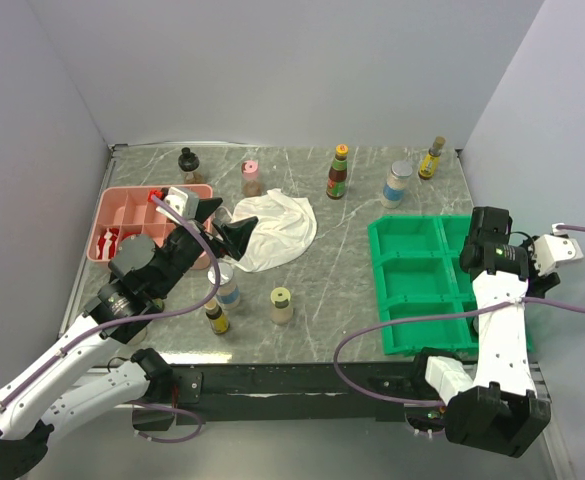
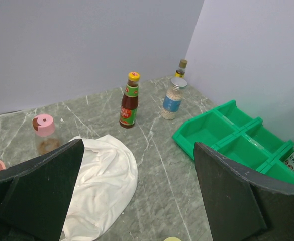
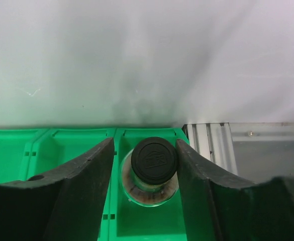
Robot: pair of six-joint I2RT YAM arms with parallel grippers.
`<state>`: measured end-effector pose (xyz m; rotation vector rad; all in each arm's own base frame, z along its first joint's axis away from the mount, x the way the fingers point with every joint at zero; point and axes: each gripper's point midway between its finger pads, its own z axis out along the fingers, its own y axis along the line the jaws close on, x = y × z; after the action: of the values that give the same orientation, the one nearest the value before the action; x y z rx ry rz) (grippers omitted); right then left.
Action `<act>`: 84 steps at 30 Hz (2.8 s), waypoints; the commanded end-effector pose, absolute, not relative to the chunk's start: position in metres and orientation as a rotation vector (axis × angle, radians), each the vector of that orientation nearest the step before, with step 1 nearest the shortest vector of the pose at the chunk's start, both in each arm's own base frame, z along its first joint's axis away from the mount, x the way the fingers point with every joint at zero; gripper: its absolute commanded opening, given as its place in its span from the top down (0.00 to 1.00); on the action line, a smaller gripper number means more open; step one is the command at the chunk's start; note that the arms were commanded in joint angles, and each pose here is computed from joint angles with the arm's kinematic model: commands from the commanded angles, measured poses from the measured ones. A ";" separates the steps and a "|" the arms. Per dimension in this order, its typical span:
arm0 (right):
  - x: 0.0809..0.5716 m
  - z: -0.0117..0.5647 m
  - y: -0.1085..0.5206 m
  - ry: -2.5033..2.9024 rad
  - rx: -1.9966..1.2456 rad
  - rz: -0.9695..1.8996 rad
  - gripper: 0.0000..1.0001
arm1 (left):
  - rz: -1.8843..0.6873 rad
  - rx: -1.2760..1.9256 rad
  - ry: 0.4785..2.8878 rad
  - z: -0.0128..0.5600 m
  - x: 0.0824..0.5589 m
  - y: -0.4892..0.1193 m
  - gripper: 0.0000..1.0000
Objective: Organize the condiment bottles
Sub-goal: Place the bottle in the storage box, then pick up the bottle from the center of the board.
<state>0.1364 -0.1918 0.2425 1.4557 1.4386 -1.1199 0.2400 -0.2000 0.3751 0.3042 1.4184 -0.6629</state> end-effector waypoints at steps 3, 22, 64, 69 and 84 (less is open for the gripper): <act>0.135 0.261 -0.196 1.341 1.462 -1.112 0.37 | -0.652 0.296 1.377 0.385 0.237 -0.195 0.03; 0.178 0.313 -0.157 1.588 1.171 -0.617 0.00 | -0.641 0.292 1.376 0.386 0.238 -0.193 0.03; 0.205 0.179 0.325 2.169 -0.464 0.472 0.22 | -0.529 0.080 1.325 0.394 0.243 -0.149 0.03; 0.192 0.158 0.346 2.192 -0.537 0.443 0.22 | -0.528 0.077 1.327 0.394 0.244 -0.149 0.03; 0.190 0.125 0.345 2.267 -0.538 0.327 0.37 | -0.530 0.084 1.325 0.393 0.243 -0.149 0.03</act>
<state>0.1846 0.3395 0.1104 -0.6014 2.2911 0.3203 0.2447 -0.1507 0.3839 0.0926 1.3588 -0.5213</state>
